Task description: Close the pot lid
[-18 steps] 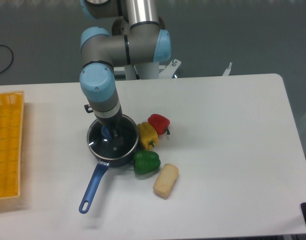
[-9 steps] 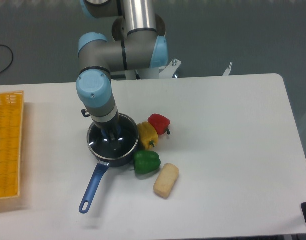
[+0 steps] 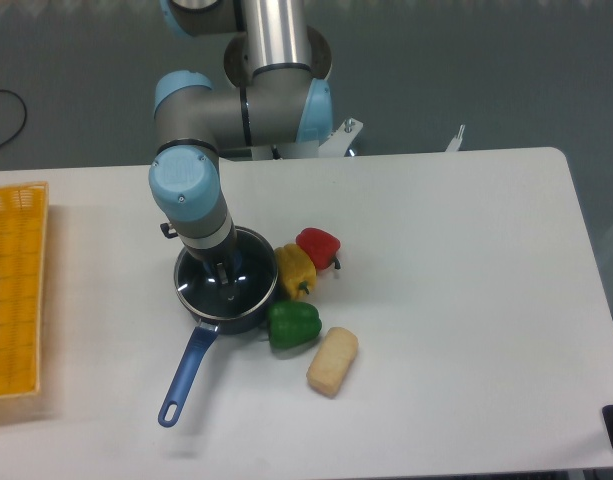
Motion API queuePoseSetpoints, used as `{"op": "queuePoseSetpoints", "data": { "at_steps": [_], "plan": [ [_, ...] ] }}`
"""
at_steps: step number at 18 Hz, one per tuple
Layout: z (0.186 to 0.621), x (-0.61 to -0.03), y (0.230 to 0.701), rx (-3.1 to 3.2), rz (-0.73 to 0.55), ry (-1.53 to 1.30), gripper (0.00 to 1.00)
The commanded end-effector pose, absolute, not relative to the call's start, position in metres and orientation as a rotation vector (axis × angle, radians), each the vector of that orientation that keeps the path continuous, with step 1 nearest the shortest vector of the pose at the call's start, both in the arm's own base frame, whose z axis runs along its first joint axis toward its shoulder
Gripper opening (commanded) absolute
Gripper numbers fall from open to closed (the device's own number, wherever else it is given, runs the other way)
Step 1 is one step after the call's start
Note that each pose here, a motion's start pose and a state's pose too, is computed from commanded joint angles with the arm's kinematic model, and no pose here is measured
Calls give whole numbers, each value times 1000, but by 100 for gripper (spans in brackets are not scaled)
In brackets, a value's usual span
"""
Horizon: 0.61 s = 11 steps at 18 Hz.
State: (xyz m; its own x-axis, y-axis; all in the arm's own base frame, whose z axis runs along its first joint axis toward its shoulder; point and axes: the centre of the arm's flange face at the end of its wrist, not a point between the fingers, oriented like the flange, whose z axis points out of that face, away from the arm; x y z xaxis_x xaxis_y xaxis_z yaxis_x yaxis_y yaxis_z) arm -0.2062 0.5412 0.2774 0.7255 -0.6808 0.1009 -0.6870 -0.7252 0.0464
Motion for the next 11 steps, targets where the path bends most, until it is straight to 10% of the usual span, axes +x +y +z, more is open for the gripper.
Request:
{"op": "queuePoseSetpoints", "data": {
  "at_steps": [11],
  "plan": [
    [277,-206,541,2843,118,-1129,60]
  ]
}}
